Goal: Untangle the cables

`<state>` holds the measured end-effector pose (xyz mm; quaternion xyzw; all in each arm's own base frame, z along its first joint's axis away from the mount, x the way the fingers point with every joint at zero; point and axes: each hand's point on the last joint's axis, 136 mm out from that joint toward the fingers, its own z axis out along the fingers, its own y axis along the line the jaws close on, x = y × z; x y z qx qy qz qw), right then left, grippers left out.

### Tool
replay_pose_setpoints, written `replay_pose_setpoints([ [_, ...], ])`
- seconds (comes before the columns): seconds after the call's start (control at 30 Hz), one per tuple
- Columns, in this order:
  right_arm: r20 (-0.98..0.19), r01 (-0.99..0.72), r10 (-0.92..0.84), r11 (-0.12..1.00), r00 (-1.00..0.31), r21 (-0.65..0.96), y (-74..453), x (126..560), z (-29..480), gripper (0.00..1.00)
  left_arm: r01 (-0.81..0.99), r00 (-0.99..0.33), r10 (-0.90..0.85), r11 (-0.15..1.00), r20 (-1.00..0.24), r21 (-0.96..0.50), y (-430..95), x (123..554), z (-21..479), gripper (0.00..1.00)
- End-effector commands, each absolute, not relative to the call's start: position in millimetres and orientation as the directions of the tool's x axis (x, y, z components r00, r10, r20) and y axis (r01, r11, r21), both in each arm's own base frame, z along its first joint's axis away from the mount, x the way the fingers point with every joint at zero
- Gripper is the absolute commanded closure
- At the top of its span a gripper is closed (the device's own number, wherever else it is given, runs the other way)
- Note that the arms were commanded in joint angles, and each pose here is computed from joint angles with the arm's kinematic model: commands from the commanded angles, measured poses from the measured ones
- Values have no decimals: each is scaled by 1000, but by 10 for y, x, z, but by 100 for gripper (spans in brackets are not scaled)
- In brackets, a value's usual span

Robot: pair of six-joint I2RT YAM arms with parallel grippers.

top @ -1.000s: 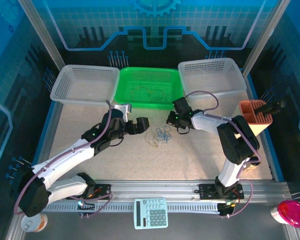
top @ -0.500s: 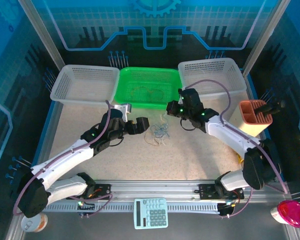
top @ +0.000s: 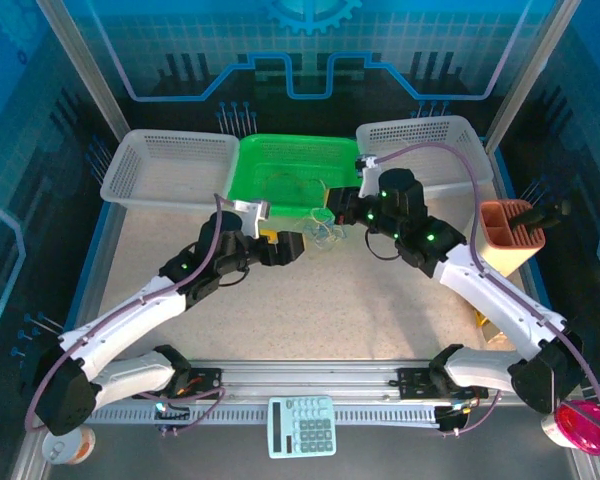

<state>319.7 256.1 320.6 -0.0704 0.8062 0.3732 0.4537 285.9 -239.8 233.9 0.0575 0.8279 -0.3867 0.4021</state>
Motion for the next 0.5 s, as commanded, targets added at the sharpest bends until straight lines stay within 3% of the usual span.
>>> replay_pose_setpoints([
  [0.0,-823,-532,195,679,-534,506,2652,3060,3431,100,514,-596,-212,639,-774,-572,-2510,2917,2736,1],
  [0.27,-823,-555,173,662,-541,504,2759,2978,3418,100,584,-586,-210,559,-782,-588,-2764,3035,2918,12],
  [0.47,-821,-568,179,642,-542,515,2812,2939,3465,100,574,-632,-196,532,-750,-623,-2886,3071,2702,31],
])
